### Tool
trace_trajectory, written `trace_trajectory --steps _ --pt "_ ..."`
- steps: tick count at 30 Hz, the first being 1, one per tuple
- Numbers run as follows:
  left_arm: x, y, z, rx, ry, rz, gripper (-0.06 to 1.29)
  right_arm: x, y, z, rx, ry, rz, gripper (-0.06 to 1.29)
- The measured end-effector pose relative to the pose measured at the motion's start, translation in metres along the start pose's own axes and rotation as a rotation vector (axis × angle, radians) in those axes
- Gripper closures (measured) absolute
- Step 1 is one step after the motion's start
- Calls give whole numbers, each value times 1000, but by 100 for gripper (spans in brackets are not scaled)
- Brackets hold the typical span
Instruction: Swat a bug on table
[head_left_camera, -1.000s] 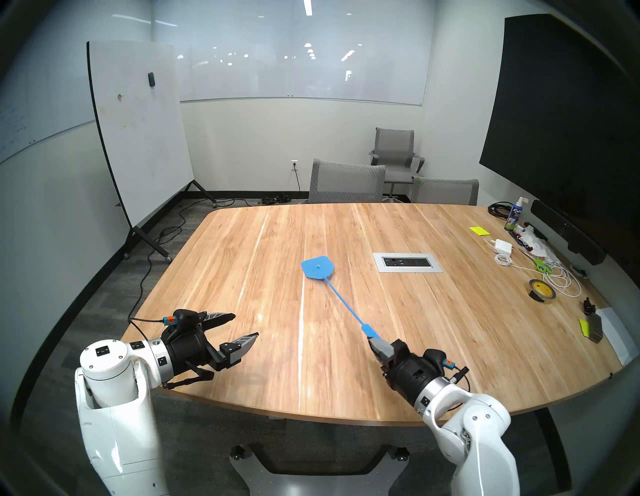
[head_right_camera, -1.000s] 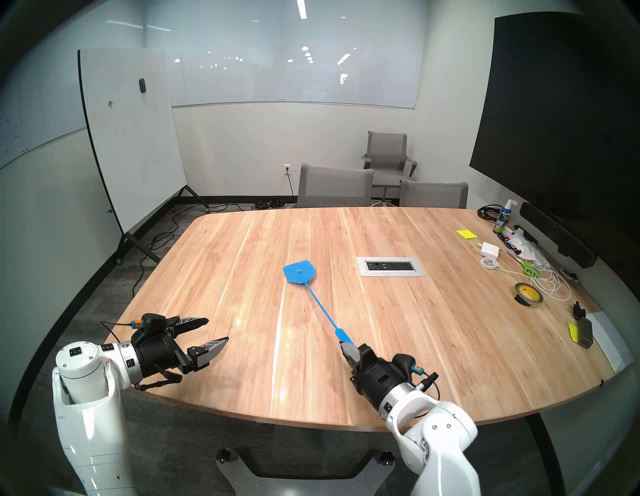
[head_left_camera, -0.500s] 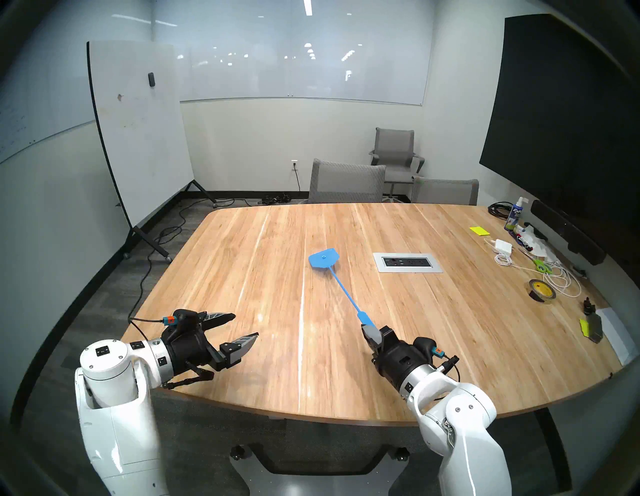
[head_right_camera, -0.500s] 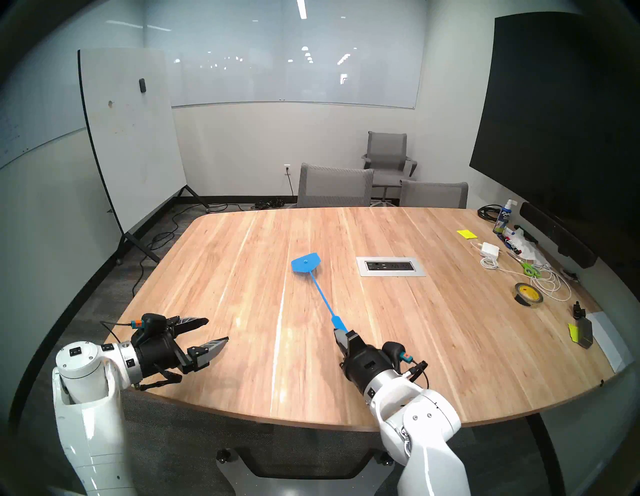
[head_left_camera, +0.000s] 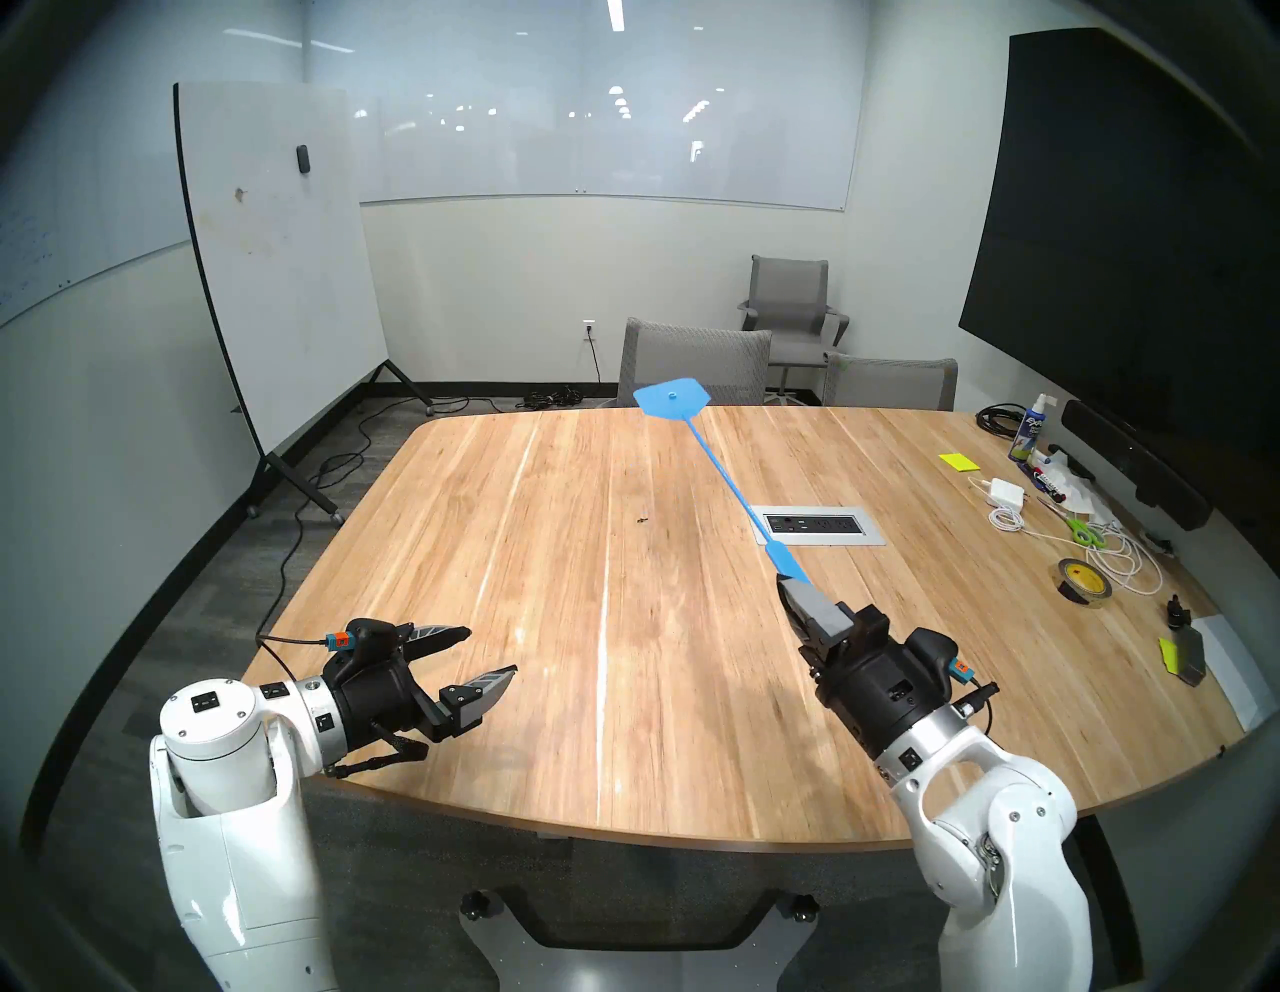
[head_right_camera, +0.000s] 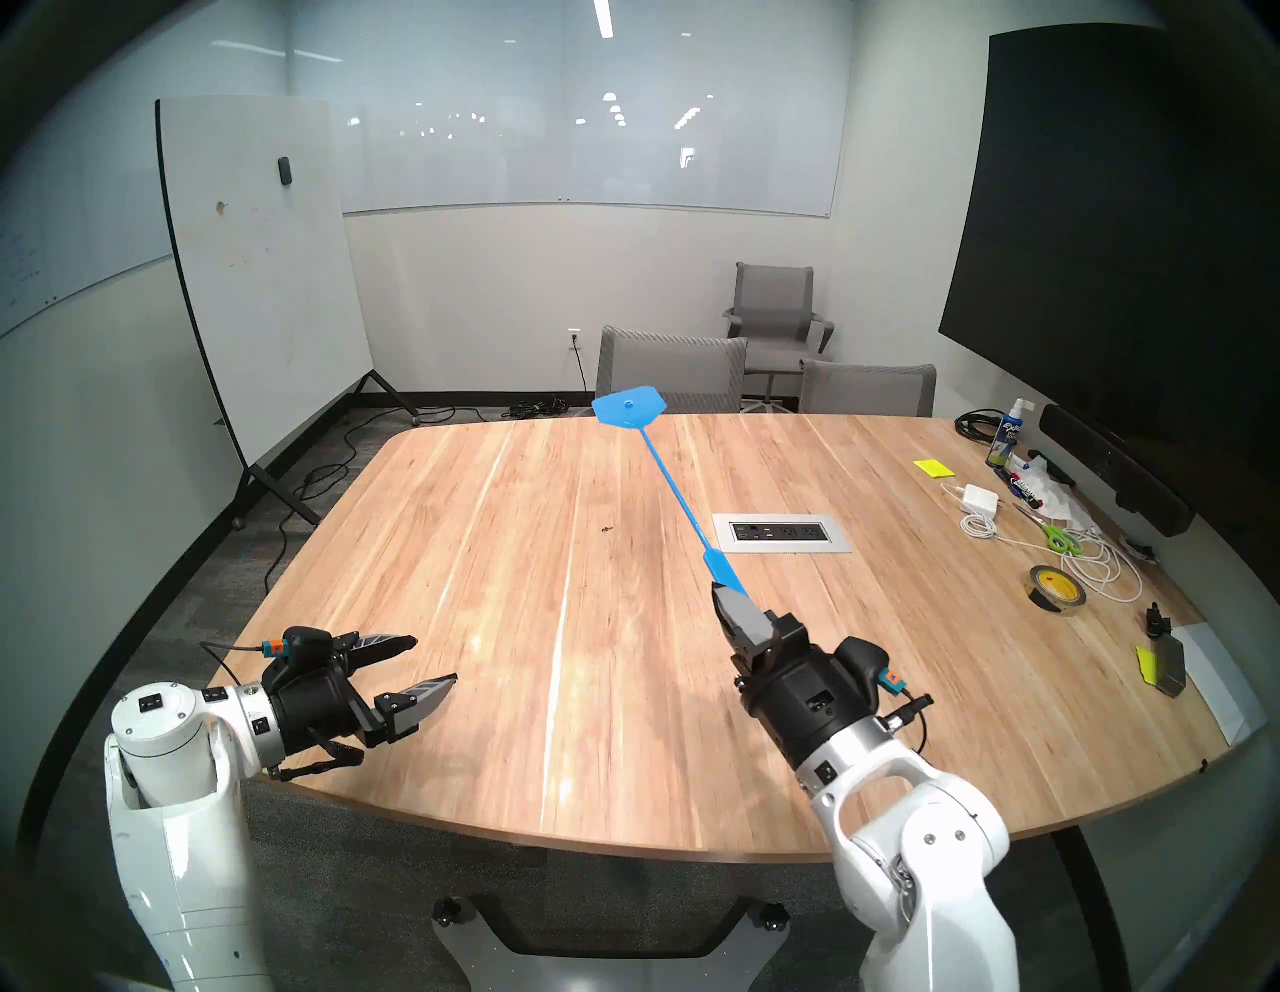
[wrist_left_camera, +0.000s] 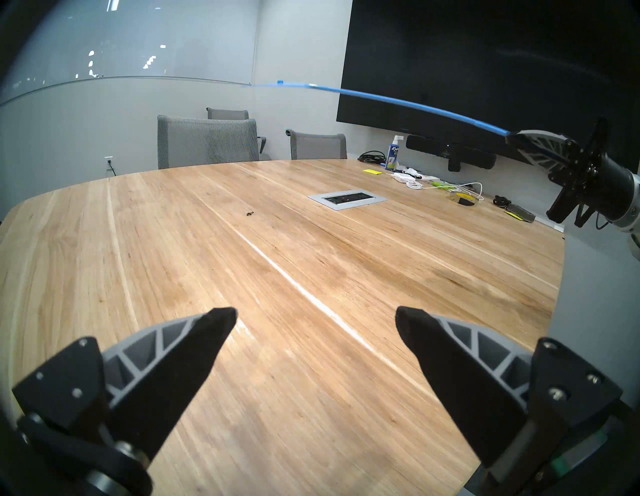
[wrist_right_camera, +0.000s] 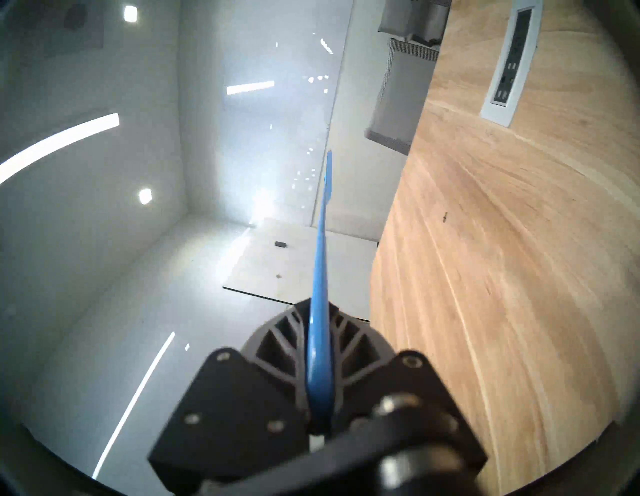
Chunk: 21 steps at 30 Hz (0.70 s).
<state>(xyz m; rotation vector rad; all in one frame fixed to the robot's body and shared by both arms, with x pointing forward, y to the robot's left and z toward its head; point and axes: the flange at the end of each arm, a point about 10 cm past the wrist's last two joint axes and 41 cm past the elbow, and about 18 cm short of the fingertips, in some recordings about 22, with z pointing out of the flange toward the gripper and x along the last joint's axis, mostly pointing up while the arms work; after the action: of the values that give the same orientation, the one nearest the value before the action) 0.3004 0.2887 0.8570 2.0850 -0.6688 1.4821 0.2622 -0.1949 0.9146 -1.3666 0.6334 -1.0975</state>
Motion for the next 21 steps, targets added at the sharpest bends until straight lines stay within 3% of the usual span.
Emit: trace_trajectory --steps 10,15,21 --pt "0 0 0 0 0 0 -2 2 -20 -26 126 -13 30 116" --pt "0 0 0 0 0 0 -2 -5 -18 -27 140 -26 43 116" --pt "0 0 0 0 0 0 -2 -18 -3 -18 103 -28 46 116"
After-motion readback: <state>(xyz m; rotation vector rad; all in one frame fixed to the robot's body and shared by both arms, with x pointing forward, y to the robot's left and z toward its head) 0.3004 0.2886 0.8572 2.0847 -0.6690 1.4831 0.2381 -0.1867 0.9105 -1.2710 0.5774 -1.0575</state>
